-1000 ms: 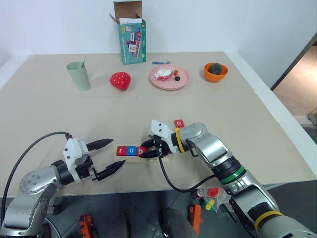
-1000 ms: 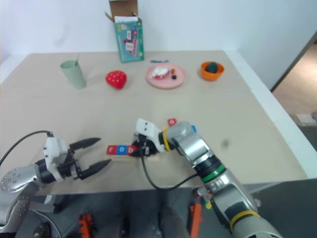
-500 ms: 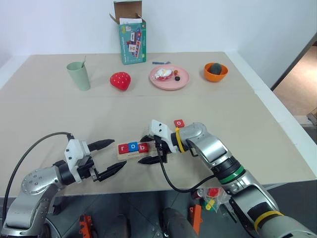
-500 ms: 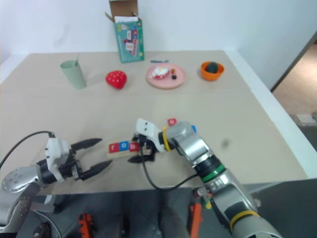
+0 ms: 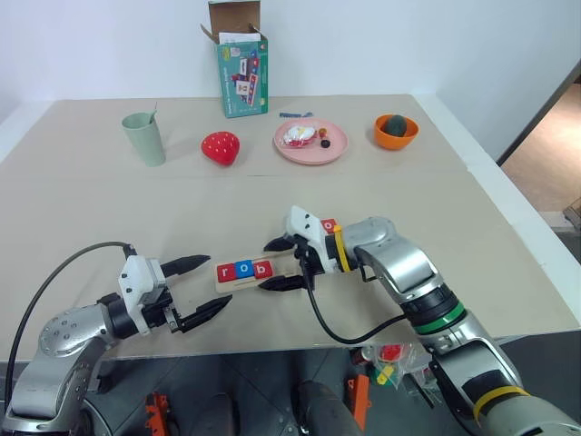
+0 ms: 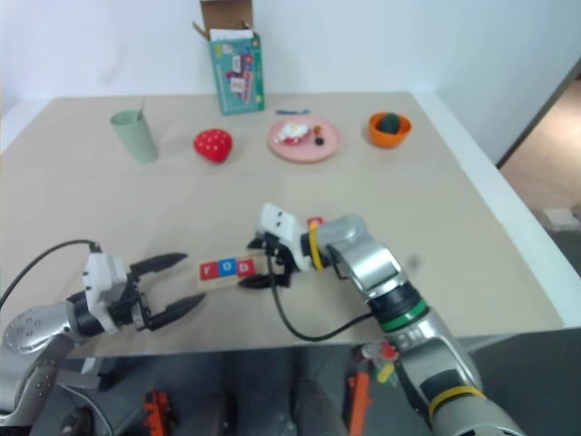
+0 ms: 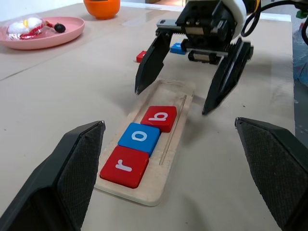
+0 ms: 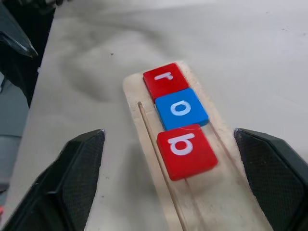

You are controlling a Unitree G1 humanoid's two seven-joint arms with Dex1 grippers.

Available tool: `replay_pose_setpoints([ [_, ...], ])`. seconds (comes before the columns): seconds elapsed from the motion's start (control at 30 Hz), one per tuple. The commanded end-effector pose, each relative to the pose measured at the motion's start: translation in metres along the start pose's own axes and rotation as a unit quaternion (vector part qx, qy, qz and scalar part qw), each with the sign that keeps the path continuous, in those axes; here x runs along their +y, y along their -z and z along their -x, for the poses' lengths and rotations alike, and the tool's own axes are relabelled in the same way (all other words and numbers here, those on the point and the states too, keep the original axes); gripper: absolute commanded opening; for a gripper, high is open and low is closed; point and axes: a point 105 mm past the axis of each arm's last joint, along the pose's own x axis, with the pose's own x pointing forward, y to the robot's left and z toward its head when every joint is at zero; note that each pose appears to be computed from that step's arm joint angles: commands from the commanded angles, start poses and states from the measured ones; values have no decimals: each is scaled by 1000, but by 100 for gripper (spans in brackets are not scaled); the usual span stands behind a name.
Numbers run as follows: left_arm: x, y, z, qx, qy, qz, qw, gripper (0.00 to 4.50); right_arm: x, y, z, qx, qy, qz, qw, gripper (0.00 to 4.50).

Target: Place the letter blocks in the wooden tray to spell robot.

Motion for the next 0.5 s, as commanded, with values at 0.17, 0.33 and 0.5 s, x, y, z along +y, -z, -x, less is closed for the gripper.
replay_pose_setpoints([
  [0.17,-2,-8,-4,-9,17,-11,1000,450,27,-6,9,-12,-49,-5,999,154],
  [0.33,-2,-8,-5,-6,24,-14,1000,450,26,-4,-1,-10,-38,-15,999,5],
  [0.5,-1,-7,-4,-3,22,-17,1000,450,23,-1,-6,-5,-31,-21,999,5],
])
